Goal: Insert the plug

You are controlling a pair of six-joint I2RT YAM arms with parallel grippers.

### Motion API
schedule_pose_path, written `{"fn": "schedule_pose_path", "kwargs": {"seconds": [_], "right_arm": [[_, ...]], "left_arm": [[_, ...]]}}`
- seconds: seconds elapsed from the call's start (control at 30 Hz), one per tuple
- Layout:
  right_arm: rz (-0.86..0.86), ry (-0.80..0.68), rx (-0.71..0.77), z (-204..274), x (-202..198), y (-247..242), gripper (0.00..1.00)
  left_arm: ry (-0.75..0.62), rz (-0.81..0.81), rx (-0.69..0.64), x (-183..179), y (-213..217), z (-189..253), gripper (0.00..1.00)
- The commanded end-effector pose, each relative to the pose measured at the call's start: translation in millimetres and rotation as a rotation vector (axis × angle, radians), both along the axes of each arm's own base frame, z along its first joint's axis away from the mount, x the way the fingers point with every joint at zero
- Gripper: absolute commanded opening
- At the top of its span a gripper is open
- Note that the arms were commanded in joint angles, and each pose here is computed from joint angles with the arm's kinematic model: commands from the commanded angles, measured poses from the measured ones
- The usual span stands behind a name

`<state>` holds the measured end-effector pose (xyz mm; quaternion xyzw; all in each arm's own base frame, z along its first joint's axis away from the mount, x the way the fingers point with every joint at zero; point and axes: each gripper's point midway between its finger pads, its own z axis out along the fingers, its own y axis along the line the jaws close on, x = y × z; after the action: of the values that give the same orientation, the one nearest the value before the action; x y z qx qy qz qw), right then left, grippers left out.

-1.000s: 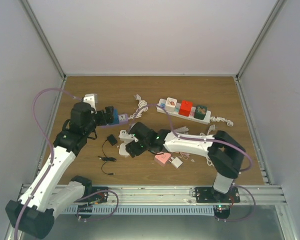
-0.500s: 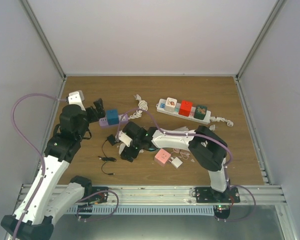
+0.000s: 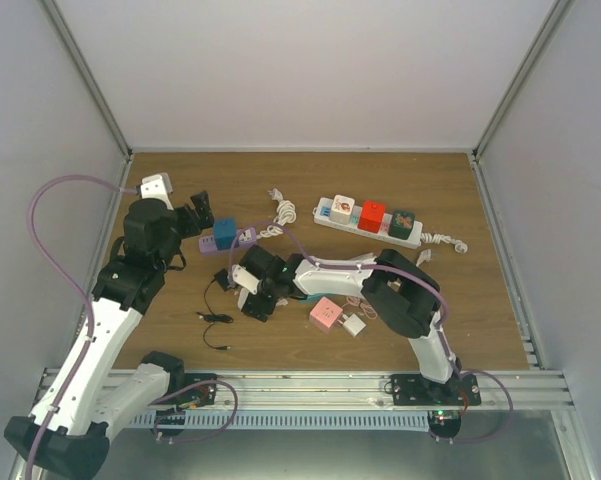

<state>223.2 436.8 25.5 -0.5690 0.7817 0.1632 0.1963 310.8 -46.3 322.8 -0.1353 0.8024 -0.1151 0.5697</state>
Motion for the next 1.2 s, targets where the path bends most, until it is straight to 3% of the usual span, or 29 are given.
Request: {"fn": "schedule_pose_path", "kwargs": {"seconds": [0.0,0.17,0.4,0.6,0.7,0.93,1.17], "right_arm": [[-0.008,-0.037,-0.086,-16.1,7.9,-14.0,0.90],[-0.003,-0.028,-0.080,-16.5,5.8,-13.6,0.86],[-0.011,-0.055,-0.016,1.2,6.3,-9.0,0.63],[-0.071,-0.169,0.147,48.3,17.1,-6.1,0.62],[-0.107,-0.236,0.263,80.6,21.6,-7.2,0.62],[-0.201,-0.381,0.502,150.4,28.6,-27.4,0.63],[-0.247,-0.459,0.645,199.1,24.4,-48.3,0.64]], "left_arm": [[-0.047,-0.004,-0.018,4.2,0.1,18.8,0.99],[-0.038,-0.020,-0.020,5.6,-2.6,16.5,0.99],[-0.027,-0.037,0.001,8.5,-4.0,11.3,0.99],[0.004,-0.072,0.017,11.4,-6.7,1.0,0.99],[0.046,-0.168,0.013,15.7,-20.9,-12.0,0.99],[0.186,-0.588,-0.070,16.6,-91.9,-50.7,0.99],[0.220,-0.755,-0.182,0.6,-118.6,-63.2,0.93]]}}
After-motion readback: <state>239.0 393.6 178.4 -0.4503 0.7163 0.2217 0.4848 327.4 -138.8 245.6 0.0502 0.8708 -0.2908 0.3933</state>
